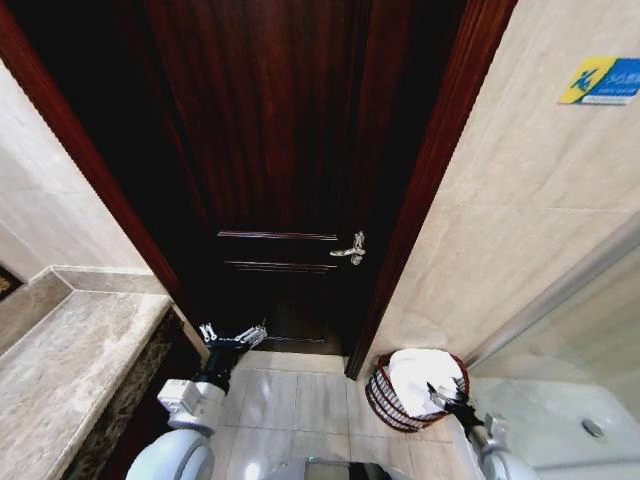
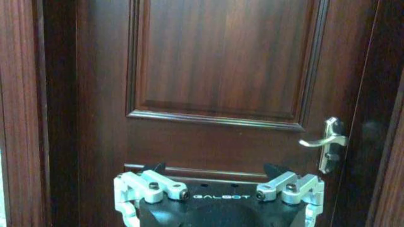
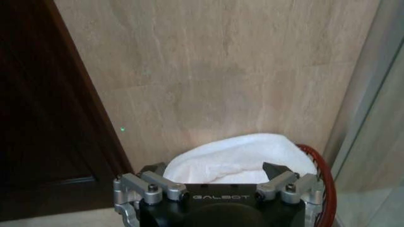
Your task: Discard the used towel into the hamper.
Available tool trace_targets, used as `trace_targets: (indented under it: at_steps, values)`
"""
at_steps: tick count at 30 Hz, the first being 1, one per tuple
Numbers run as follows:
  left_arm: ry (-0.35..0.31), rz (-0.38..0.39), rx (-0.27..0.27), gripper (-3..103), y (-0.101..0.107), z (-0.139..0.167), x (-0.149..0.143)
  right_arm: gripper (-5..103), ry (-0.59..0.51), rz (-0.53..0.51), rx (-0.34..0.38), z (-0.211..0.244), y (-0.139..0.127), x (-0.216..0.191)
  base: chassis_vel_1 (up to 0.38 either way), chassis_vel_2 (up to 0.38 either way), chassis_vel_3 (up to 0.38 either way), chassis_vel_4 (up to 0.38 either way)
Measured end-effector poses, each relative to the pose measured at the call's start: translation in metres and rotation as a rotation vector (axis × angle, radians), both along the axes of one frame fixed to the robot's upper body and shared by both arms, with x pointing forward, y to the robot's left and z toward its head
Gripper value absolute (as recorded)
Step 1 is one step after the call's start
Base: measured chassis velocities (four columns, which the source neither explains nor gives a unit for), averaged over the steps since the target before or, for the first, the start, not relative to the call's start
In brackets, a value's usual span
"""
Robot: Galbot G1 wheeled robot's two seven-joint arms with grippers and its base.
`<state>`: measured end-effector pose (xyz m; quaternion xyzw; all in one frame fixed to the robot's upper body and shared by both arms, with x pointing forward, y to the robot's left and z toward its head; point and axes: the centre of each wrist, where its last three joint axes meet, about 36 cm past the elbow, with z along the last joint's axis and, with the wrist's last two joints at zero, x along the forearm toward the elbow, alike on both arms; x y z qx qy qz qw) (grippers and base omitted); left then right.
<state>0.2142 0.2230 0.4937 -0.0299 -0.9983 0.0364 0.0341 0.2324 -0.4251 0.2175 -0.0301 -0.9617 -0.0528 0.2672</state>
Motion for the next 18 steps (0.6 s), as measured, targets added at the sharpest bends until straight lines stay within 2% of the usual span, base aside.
trace_targets:
  at_steps: [4, 10, 18]
  values:
    - [0.0, 0.0, 0.0, 100, 0.0, 0.0, 0.0, 100, -0.015, -0.003, -0.052, -0.009, -0.009, -0.002, 0.0, 0.0, 0.0, 0.0]
    - [0.0, 0.0, 0.0, 100, 0.0, 0.0, 0.0, 100, -0.049, 0.003, -0.061, -0.004, -0.004, -0.013, 0.0, 0.0, 0.0, 0.0]
    - [0.0, 0.0, 0.0, 100, 0.0, 0.0, 0.0, 100, -0.173, 0.004, -0.063, 0.045, 0.021, -0.032, 0.0, 0.0, 0.0, 0.0]
